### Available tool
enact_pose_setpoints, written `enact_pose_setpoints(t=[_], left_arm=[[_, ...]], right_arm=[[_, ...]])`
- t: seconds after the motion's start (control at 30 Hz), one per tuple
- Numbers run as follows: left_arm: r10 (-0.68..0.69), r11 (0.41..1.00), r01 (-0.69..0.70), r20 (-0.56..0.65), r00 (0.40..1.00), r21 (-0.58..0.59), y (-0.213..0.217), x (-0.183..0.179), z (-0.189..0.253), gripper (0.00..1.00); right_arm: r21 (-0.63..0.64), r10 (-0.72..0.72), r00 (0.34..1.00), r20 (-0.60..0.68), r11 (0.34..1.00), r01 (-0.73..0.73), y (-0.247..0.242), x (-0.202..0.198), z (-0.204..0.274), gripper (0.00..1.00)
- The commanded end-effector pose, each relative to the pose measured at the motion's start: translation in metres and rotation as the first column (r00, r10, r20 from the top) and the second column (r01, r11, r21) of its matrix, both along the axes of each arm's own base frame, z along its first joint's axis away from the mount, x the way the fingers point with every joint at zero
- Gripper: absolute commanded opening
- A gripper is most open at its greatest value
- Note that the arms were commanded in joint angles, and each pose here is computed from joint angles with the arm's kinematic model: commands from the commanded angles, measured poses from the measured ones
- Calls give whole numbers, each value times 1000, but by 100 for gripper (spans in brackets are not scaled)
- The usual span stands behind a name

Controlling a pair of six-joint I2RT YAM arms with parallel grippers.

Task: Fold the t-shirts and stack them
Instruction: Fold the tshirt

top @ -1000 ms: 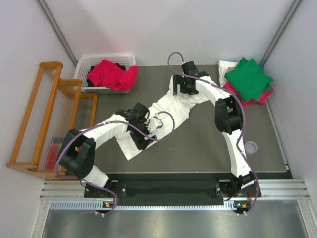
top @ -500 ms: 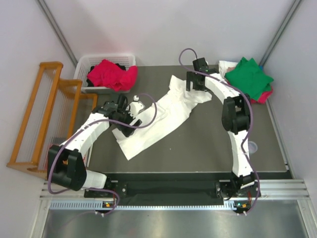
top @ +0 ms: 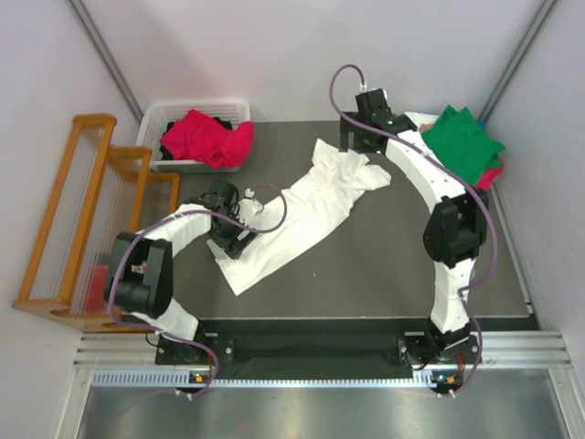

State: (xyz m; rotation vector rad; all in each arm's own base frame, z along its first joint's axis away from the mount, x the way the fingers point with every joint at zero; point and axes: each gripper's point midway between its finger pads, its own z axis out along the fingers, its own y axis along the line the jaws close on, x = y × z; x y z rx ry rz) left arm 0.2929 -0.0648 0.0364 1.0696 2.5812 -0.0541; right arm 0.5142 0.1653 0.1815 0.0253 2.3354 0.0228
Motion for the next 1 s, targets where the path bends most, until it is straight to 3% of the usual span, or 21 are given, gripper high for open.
enact_pose_setpoints(t=[0.0,0.27,0.6,0.97], left_arm=[[65,997,-67,69,995,30,7,33,-2,89],[92,994,-94,33,995,53,13,41,-19,88],[51,998,-51,-26,998,24,7,25,-2,86],[-28,997,36,-128,991,66,-1,-5,-4,86]], right_arm=[[87,67,996,-51,994,-62,26,-26,-7,100],[81,139,979,-152,989,-128,59,-54,-67,100],[80,80,975,-208,995,-64,47,1,-106,100],[114,-6,958,-286,993,40,0,19,-148,100]])
